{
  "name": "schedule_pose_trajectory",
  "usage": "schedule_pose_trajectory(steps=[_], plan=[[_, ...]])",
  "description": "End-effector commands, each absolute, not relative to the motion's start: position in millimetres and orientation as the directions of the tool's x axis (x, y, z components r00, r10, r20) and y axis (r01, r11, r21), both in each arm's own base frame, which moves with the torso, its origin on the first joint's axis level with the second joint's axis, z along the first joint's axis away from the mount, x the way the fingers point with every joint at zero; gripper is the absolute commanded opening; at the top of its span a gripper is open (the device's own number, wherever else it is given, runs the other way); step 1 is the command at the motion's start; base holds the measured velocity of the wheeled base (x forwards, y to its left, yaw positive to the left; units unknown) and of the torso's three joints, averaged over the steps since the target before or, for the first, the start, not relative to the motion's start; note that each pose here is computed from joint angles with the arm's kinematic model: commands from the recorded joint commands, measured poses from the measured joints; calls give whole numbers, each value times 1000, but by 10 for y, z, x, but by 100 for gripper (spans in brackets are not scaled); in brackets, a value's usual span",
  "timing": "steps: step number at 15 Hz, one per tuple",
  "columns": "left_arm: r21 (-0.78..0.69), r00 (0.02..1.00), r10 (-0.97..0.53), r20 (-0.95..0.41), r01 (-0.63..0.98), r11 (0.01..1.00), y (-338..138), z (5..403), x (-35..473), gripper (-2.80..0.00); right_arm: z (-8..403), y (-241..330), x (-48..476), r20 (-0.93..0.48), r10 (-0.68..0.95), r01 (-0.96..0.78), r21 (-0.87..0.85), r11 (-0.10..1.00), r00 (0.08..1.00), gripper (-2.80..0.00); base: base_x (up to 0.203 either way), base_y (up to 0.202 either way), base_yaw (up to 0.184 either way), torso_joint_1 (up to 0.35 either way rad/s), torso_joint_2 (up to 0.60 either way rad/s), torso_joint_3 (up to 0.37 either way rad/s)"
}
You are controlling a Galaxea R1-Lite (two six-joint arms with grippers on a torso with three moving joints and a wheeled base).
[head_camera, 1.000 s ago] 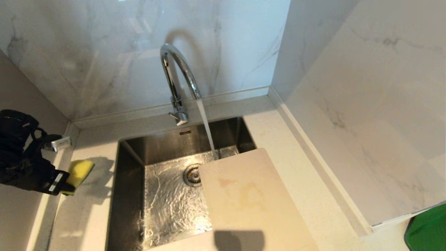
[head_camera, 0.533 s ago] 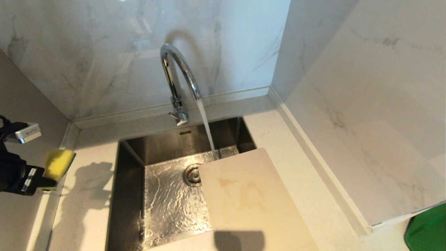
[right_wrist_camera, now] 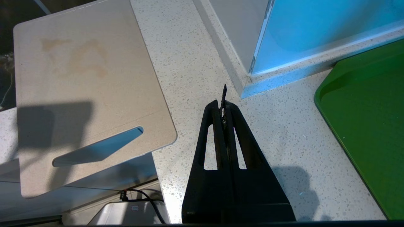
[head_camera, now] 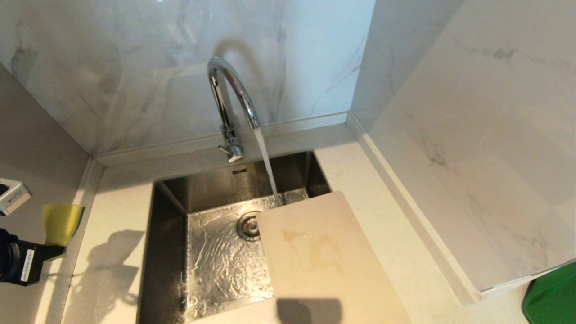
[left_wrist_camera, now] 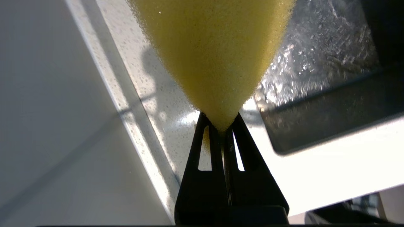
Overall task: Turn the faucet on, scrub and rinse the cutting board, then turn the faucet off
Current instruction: Pick up the cutting board
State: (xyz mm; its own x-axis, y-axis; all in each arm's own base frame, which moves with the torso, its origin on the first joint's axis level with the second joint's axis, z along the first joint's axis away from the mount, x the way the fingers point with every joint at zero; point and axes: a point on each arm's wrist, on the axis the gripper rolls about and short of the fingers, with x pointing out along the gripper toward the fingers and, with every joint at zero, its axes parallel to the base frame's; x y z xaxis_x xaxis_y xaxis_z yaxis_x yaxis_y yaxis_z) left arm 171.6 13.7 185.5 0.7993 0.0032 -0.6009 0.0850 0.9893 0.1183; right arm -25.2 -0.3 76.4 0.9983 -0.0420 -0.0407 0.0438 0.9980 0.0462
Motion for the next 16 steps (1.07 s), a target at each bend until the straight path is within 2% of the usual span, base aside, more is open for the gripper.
schedule_pose_trajectory(steps=[1, 8, 12, 16], plan=[[124, 843, 25, -537, 50, 991, 11, 1886, 1433, -280, 763, -3, -252, -41, -42, 44, 47, 998, 998, -280, 0, 0, 0, 0, 0, 0], [119, 891, 47, -452, 8, 993, 2, 1699, 840, -280, 763, -3, -252, -41, -43, 45, 47, 998, 998, -280, 0, 0, 0, 0, 0, 0], [127, 921, 46, -386, 4, 992, 7, 1312, 455, -280, 764, -3, -252, -40, -42, 44, 48, 998, 998, -280, 0, 0, 0, 0, 0, 0], [136, 963, 63, -263, -27, 990, 15, 1103, 296, -280, 763, -3, -252, -41, -43, 45, 46, 998, 998, -280, 0, 0, 0, 0, 0, 0]])
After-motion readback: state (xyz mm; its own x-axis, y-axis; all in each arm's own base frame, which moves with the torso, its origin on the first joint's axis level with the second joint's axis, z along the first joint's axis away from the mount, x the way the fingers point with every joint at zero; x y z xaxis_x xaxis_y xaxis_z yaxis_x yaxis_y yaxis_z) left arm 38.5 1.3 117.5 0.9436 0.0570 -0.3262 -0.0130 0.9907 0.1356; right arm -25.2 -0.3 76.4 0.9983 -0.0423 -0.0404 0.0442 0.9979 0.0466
